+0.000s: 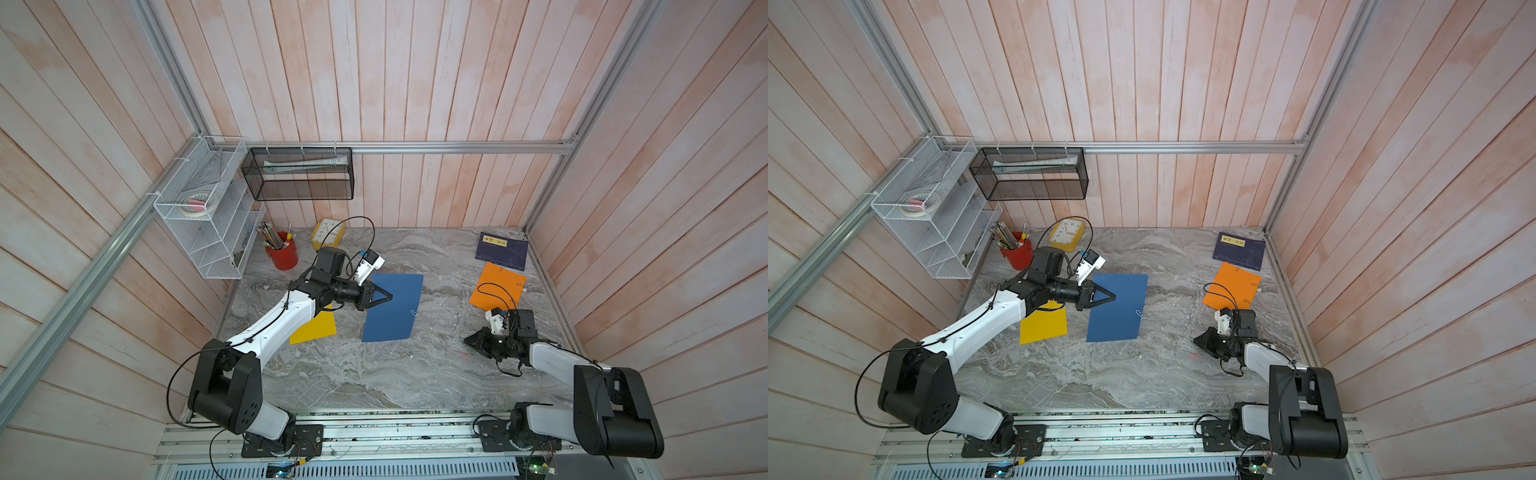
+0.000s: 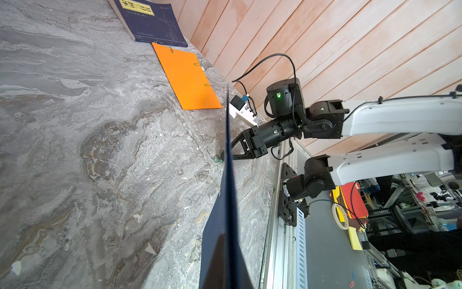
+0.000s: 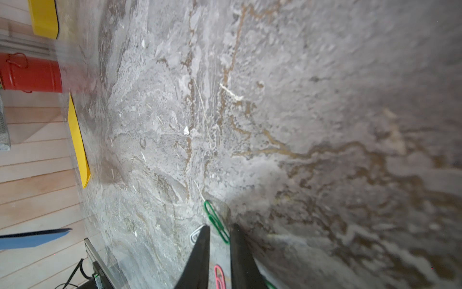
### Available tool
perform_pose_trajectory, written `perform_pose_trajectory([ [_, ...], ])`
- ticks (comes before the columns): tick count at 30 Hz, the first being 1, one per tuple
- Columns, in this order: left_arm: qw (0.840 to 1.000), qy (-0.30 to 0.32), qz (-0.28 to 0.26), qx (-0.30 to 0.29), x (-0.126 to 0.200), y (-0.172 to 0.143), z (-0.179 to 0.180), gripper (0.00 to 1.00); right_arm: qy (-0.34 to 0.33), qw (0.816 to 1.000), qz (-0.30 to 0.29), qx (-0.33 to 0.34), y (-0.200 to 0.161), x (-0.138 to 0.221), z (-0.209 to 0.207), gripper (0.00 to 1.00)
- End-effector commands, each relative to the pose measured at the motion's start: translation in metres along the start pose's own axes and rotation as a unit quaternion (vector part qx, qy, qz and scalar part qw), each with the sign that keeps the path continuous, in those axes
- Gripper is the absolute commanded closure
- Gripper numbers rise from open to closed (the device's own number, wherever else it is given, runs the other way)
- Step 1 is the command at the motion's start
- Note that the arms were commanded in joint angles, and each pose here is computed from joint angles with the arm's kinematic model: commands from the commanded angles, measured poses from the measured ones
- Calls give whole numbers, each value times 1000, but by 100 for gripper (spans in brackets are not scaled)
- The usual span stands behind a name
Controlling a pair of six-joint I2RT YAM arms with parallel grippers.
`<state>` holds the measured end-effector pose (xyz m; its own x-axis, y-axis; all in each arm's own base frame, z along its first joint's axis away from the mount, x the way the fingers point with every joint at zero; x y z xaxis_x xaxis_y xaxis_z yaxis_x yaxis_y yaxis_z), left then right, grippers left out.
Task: Unclip the paperclips from the documents
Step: Place the paper clip at the center of the board.
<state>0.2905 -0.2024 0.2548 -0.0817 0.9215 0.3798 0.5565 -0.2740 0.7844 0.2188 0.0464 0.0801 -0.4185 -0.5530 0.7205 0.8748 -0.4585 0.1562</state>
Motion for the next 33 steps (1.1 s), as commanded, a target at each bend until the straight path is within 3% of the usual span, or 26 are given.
perform_pose_trajectory([
  [1,1000,-5,-4,-11,0,3,2,100,-23,1000,-8,-8,2,5,-2,78],
  [12,1000,-5,-4,-10,0,2,2,100,-13,1000,-14,11,6,11,8,75],
  [23,1000,-18,-10,-11,0,5,-1,100,65,991,-32,113,21,25,50,70],
  [26,999,-30,-14,-12,0,6,-3,100,112,978,-36,174,20,29,76,66],
  [33,998,-59,-25,-13,-1,11,-5,100,277,913,-59,292,0,48,130,43],
])
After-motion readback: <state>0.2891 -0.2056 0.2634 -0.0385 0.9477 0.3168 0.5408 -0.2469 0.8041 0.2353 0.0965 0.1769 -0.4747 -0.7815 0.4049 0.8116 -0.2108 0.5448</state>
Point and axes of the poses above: each gripper's point midway between its finger pads, its own x axis back along the fingers, its own z axis along the line the jaws close on, y = z × x, the point moved 8 cm from there along x, back along the fingers, and after that the axes turned 5 degrees about -x, right-handed, at the moved point
